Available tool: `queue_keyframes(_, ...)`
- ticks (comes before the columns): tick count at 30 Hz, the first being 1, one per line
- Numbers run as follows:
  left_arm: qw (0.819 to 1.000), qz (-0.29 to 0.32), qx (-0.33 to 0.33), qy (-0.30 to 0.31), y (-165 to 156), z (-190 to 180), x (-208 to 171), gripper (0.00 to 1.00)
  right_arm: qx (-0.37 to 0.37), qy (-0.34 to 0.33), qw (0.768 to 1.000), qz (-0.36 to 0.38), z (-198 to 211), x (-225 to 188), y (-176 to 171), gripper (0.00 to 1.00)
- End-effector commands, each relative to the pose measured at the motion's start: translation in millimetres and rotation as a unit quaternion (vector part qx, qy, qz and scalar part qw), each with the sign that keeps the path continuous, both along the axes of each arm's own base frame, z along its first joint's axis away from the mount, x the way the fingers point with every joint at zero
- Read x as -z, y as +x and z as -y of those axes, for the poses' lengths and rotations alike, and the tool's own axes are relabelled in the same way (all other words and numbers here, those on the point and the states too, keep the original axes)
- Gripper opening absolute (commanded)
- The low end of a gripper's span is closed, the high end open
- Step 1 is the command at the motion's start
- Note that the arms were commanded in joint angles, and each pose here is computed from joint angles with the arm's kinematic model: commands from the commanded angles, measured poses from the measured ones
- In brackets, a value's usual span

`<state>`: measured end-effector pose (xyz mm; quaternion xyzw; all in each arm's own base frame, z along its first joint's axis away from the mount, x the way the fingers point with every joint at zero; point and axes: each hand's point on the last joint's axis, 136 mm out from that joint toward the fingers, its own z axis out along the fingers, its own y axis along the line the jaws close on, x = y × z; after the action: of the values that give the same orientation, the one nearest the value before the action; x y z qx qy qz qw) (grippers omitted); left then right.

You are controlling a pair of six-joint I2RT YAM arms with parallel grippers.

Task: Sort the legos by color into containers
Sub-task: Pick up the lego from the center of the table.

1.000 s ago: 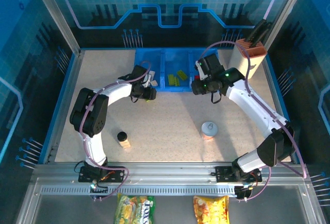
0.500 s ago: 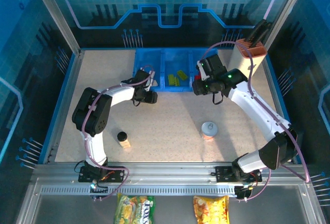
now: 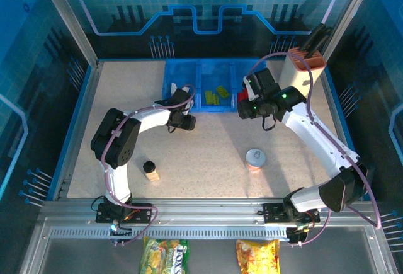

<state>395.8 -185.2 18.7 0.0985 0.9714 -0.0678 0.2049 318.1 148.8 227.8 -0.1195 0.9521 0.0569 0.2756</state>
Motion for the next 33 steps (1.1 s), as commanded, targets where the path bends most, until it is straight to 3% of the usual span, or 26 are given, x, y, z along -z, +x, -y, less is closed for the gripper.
queue_keyframes(1,0.999,-0.010,0.020,0.030,-6.1,2.8,-0.6,0.54,0.016,-0.001,1.000,0.001,10.7,-5.2,-8.6,0.48)
queue_keyframes(13,0.998,-0.015,0.043,0.047,-15.3,14.9,4.5,0.39,0.022,0.001,1.000,0.008,16.9,-11.4,-16.4,0.48)
queue_keyframes(33,1.000,-0.001,0.022,-0.021,-51.2,36.5,-59.0,0.33,0.032,0.006,0.999,0.005,28.6,0.2,-17.0,0.48)
